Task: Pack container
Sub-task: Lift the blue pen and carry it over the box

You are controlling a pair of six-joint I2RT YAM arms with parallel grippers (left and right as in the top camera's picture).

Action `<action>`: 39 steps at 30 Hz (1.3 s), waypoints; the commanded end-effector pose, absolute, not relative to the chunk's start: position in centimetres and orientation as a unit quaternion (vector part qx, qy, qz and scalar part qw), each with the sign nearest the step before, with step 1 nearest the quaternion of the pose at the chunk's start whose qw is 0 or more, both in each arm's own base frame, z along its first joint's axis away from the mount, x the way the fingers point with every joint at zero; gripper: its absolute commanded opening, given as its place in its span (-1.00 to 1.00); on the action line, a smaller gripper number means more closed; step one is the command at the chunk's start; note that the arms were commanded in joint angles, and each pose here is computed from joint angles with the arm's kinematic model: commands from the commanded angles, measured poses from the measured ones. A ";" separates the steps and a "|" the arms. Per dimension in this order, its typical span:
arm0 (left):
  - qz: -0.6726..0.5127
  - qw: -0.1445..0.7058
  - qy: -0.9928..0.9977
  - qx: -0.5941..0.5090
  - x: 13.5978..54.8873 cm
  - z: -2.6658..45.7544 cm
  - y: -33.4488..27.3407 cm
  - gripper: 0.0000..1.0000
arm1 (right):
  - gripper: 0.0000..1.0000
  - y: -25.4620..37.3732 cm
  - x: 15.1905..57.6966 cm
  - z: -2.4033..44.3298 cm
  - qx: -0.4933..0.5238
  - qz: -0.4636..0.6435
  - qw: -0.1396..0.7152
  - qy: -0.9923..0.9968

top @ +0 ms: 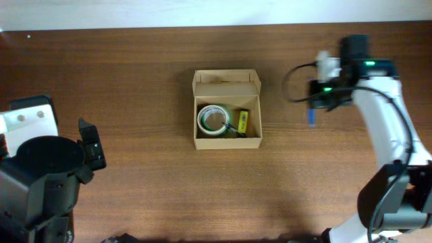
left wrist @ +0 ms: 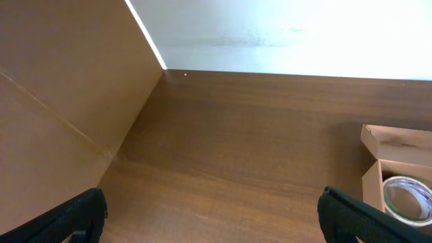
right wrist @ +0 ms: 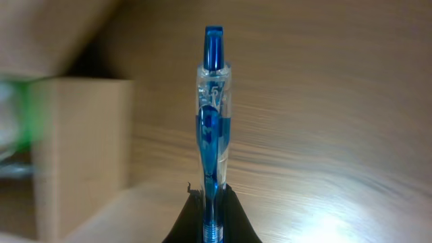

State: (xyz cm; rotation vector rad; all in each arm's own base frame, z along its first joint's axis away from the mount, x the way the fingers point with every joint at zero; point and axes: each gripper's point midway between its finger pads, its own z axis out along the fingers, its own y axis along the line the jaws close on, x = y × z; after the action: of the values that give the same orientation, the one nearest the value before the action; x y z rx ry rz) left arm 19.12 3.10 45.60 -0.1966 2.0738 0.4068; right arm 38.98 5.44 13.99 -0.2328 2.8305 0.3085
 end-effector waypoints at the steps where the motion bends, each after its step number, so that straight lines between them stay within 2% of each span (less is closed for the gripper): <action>1: 0.182 0.486 0.851 -0.079 19.1 45.6 3.5 0.99 | -0.92 12.1 38.3 15.3 -0.186 0.165 0.153 0.957; 9: 0.182 0.486 0.851 -0.079 19.1 45.6 3.5 0.99 | -0.93 21.2 35.5 16.8 -0.358 0.194 0.171 0.897; 15: 0.182 0.486 0.851 -0.079 19.1 45.6 3.5 0.99 | -0.93 24.1 33.3 18.2 -0.418 0.284 0.171 0.846; 23: 0.183 0.486 0.851 -0.080 19.1 45.7 3.5 0.98 | -0.92 24.9 30.8 18.9 -0.494 0.328 0.165 0.788; 33: 0.183 0.487 0.851 -0.080 19.1 45.7 3.5 0.98 | -0.92 23.9 35.0 19.7 -0.470 0.312 0.234 0.792; 39: 0.183 0.486 0.851 -0.080 19.1 45.7 3.5 0.99 | -0.93 21.4 39.6 18.8 -0.383 0.301 0.260 0.834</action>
State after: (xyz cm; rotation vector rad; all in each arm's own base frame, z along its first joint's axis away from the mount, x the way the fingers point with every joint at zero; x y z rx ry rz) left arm 19.12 3.11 45.61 -0.1970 2.0735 0.4075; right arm 37.96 22.49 19.51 -1.1590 2.1902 0.7972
